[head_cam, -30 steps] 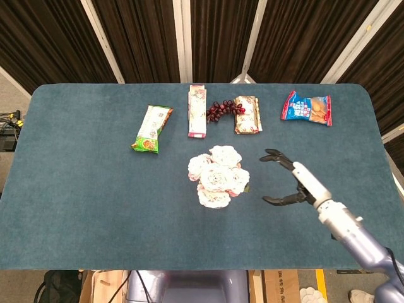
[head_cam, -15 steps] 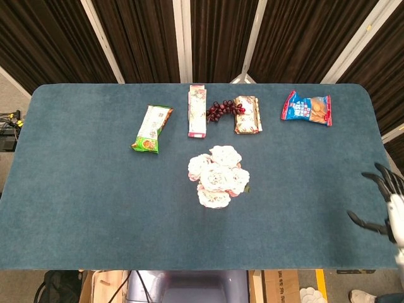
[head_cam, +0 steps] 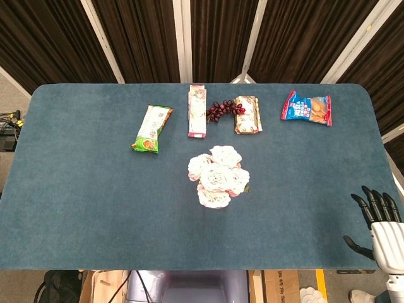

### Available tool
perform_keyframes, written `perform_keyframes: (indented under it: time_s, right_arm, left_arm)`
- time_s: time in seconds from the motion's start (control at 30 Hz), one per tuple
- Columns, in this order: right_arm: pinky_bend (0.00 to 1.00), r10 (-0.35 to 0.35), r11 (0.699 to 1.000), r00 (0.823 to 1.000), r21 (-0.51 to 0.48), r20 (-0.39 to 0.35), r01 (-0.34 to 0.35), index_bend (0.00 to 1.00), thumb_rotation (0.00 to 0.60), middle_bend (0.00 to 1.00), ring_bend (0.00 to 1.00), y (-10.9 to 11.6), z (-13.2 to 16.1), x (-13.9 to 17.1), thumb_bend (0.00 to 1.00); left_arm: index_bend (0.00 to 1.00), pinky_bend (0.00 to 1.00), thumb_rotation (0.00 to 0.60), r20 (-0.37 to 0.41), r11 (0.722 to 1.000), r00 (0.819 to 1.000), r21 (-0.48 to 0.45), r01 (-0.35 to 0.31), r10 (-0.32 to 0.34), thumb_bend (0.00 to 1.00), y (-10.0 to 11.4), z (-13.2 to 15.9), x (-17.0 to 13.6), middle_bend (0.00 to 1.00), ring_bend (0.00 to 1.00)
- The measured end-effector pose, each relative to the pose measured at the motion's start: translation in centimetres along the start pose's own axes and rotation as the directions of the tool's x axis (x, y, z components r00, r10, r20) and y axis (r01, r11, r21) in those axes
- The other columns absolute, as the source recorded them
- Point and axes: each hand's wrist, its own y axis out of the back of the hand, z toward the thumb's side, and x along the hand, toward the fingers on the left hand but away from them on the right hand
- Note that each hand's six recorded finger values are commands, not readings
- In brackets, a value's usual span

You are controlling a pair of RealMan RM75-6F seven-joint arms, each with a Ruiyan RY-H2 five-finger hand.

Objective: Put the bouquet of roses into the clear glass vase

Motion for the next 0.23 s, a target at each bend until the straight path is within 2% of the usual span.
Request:
perform_keyframes:
  time_s: [0.23]
  right_arm:
    - [0.0,-0.002,1.0,1.0,0.004,0.008,0.002,0.15,0.6,0.03,0.01,0.12,-0.71,0.11,0.18]
  left_arm:
    - [0.08,0.0,0.6,-0.018,1.0,1.0,-0.006,0.01,-0.01,0.2,-0.06,-0.57,0.53,0.0,0.0]
